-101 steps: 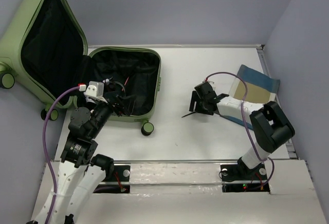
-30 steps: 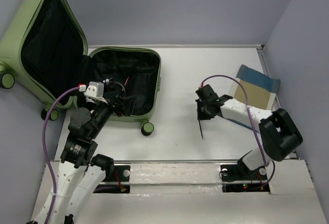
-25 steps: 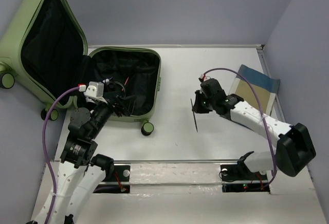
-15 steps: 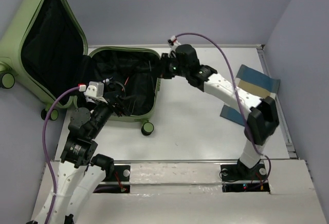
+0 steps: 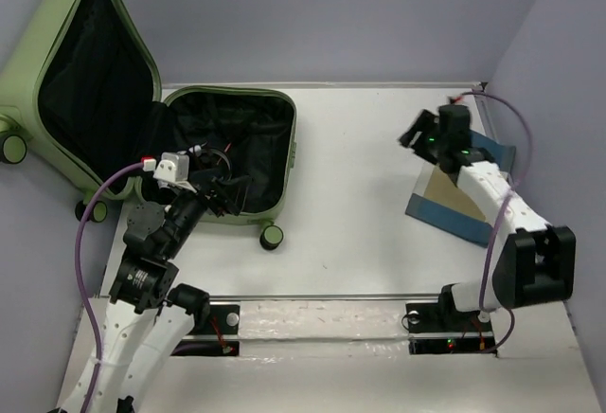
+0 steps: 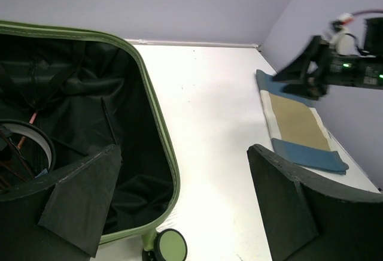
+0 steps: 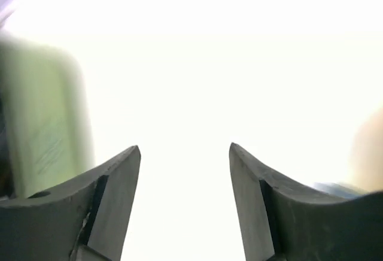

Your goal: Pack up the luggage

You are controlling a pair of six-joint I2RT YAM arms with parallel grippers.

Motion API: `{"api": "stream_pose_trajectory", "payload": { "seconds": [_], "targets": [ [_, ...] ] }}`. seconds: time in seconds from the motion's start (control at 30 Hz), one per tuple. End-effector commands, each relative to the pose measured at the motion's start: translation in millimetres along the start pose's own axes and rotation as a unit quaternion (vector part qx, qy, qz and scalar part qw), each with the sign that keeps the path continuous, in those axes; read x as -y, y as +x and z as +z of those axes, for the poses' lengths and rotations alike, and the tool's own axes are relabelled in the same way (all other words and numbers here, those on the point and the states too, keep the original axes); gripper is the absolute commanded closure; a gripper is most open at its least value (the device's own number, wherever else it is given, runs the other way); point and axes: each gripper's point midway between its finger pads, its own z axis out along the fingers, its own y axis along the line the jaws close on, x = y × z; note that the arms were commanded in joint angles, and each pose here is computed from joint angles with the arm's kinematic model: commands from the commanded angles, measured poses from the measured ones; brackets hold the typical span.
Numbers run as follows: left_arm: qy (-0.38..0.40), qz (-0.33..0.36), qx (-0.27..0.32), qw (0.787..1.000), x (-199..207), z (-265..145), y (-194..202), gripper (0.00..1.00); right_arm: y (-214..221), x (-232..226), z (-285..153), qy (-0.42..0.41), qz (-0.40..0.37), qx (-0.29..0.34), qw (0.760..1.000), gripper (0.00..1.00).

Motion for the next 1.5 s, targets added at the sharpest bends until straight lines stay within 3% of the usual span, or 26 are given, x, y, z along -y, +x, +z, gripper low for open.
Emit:
{"api": "stream_pose_trajectory", "payload": {
  "seconds": [0.0,0.1,0.17,0.3,0.37,0.5,0.6,0.77,0.9,1.03,1.13,1.17,1.27,1.47],
  "targets": [
    [0.004,0.001,0.039,0.999,7,-6,-24,0.01,-39,169,-62,0.277,0.009,0.097,0.956,0.36],
    [0.02,0.006,0.034,0.999,12,-4,-21,0.01,-38,221,-73,0.357,0.015,0.085,0.93,0.36],
    [0.033,0.007,0.03,0.999,17,-4,-20,0.01,-27,245,-62,0.386,0.02,0.055,0.921,0.42],
    [0.034,0.009,0.03,0.999,18,-3,-20,0.02,7,253,-30,0.367,0.027,-0.036,0.929,0.59],
    [0.037,0.009,0.028,0.999,19,-3,-18,0.05,24,257,-24,0.361,0.031,-0.063,0.93,0.75],
    [0.048,0.008,0.023,0.999,23,0,-17,0.06,55,259,-19,0.348,0.039,-0.116,0.93,0.9],
    [0.059,0.004,0.022,0.998,28,0,-16,0.05,82,237,-4,0.291,0.039,-0.17,0.941,0.93],
    [0.083,-0.044,-0.022,0.995,40,11,-3,0.05,133,149,32,0.111,0.062,-0.257,0.958,0.93],
    [0.137,-0.073,-0.076,0.985,62,20,8,0.1,148,96,52,0.053,0.077,-0.257,0.962,0.93],
    [0.168,-0.098,-0.1,0.976,79,19,14,0.16,134,57,62,0.01,0.111,-0.207,0.972,0.93],
    [0.179,-0.107,-0.111,0.972,92,23,22,0.21,102,37,45,-0.016,0.101,-0.152,0.983,0.81],
    [0.181,-0.111,-0.121,0.97,101,24,30,0.23,93,36,39,-0.014,0.093,-0.133,0.987,0.64],
    [0.164,-0.112,-0.164,0.966,121,37,64,0.26,57,24,7,-0.017,0.054,-0.066,0.996,0.39],
    [0.087,-0.075,-0.218,0.969,152,56,135,0.26,19,42,-57,0.039,0.0,0.044,0.998,0.33]
  ]
}}
